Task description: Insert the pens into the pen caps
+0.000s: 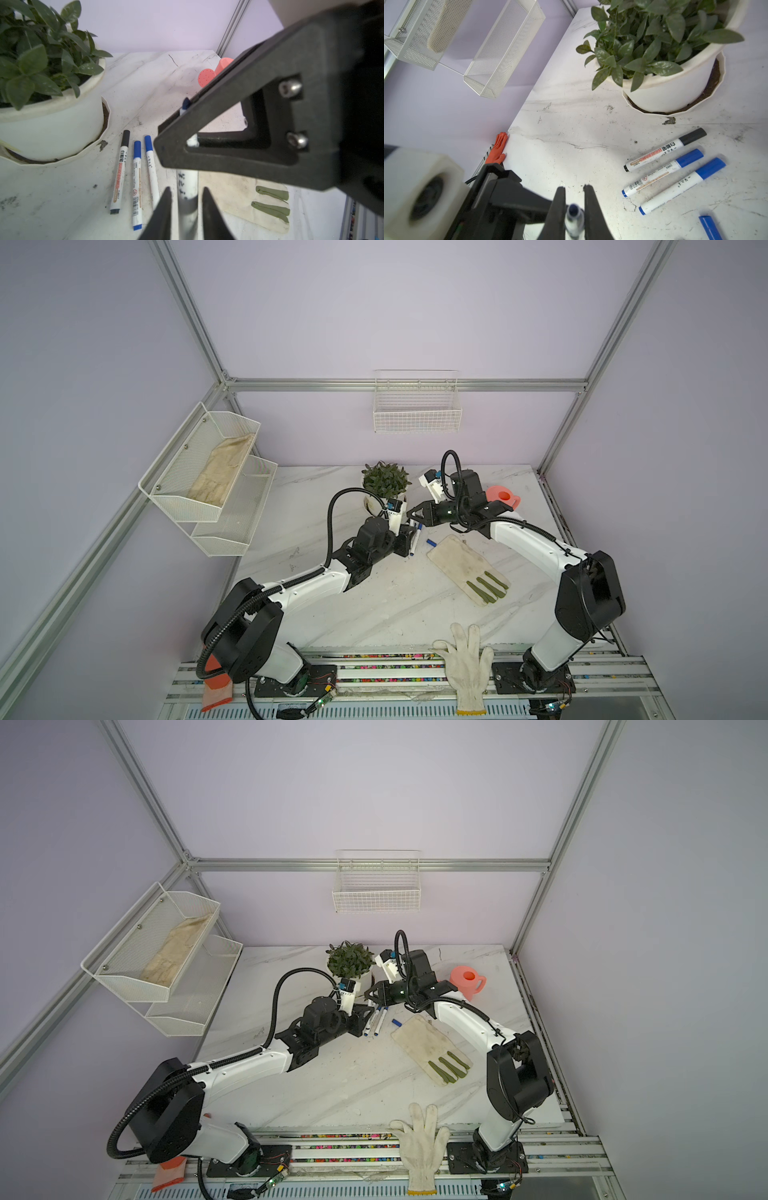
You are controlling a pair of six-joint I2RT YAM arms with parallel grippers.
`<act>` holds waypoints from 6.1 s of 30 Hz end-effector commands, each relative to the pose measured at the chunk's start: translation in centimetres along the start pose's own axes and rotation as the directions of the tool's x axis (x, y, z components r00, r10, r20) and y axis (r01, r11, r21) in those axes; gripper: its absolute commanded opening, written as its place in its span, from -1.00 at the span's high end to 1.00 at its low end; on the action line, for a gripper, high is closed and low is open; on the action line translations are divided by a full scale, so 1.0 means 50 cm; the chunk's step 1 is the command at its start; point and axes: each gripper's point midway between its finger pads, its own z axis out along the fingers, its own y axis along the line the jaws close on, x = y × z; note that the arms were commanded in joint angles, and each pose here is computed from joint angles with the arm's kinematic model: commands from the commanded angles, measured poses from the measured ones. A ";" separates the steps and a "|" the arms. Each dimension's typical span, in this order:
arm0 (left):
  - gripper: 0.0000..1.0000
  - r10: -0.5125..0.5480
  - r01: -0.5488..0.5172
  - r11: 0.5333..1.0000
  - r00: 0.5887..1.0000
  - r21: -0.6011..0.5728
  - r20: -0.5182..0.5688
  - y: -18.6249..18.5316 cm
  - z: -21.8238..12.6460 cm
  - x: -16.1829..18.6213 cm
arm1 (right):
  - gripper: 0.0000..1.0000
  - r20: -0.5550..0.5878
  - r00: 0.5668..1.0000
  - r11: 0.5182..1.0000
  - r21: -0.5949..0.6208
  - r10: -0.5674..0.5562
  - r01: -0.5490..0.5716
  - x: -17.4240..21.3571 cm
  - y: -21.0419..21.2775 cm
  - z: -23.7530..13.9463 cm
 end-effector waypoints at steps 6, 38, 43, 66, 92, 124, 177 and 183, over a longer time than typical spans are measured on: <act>0.45 0.008 -0.008 1.000 1.000 0.028 0.017 -0.016 0.010 -0.032 | 1.00 0.028 1.000 0.999 -0.047 -0.011 0.013 -0.018 0.021 -0.022; 1.00 -0.144 0.173 0.946 0.982 -0.273 0.125 0.136 -0.055 -0.017 | 0.12 -0.209 0.920 0.742 0.660 0.333 -0.118 0.212 -0.349 0.010; 1.00 -0.149 0.178 0.943 0.981 -0.281 0.123 0.144 -0.062 -0.010 | 0.14 -0.218 0.912 0.746 0.653 0.348 -0.128 0.230 -0.352 0.018; 1.00 -0.167 0.189 0.936 0.981 -0.297 0.098 0.155 -0.054 0.008 | 0.21 -0.287 0.913 0.595 0.801 0.289 0.064 0.251 -0.406 -0.019; 1.00 -0.184 0.195 0.927 0.981 -0.319 0.064 0.161 -0.059 0.027 | 0.48 -0.274 0.921 0.753 0.657 0.277 -0.031 0.196 -0.383 0.086; 1.00 -0.180 0.178 0.941 0.983 -0.289 0.019 0.148 -0.027 0.030 | 0.11 -0.278 0.867 0.754 0.638 0.414 -0.155 0.294 -0.311 0.010; 1.00 -0.189 0.187 0.941 0.982 -0.282 0.019 0.141 -0.037 0.022 | 0.16 -0.232 0.915 0.663 0.747 0.330 -0.049 0.224 -0.394 0.036; 1.00 -0.191 0.188 0.944 0.981 -0.271 0.016 0.136 -0.033 0.020 | 0.17 -0.195 0.927 0.690 0.719 0.321 -0.087 0.205 -0.391 0.060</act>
